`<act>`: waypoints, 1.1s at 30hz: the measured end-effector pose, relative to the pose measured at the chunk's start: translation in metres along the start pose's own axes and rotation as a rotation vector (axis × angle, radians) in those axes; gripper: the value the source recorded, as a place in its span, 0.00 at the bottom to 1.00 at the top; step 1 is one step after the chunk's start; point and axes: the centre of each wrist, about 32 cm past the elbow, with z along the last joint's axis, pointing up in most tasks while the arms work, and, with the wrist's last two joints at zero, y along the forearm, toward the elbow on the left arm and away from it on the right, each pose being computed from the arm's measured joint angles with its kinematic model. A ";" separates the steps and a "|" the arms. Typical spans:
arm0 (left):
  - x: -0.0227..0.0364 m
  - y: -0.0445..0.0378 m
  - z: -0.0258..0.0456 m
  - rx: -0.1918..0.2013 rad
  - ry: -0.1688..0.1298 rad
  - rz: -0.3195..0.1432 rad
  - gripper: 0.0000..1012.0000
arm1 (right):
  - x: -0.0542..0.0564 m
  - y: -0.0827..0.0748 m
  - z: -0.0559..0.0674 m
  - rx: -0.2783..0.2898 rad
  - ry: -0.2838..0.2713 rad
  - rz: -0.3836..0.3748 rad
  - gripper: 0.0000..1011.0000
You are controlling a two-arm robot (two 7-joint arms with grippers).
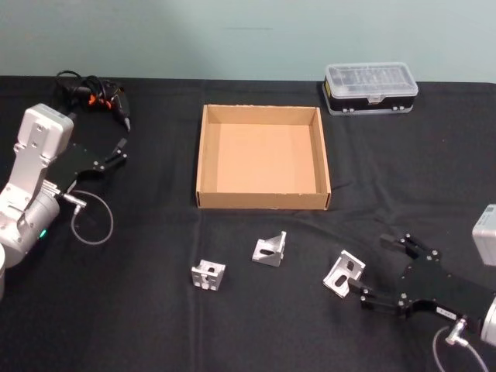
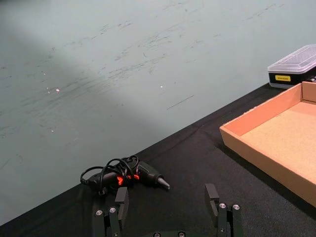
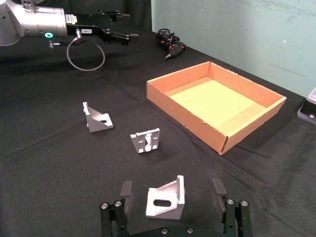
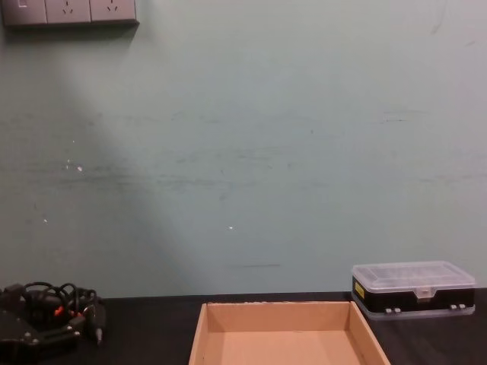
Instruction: Use one hand to pick up the angle iron from the table and place it into the box.
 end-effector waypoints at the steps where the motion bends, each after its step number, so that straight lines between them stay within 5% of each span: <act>1: 0.0000 0.0000 0.0000 0.000 0.000 0.000 1.00 | -0.002 0.003 -0.003 0.003 0.008 -0.003 0.99; 13: 0.0000 0.0000 0.0000 0.000 0.000 0.000 1.00 | -0.014 0.022 -0.032 0.052 0.056 -0.048 0.99; 33: 0.0000 0.0000 0.0000 0.000 0.000 0.000 1.00 | -0.014 0.038 -0.037 0.018 0.082 -0.117 0.99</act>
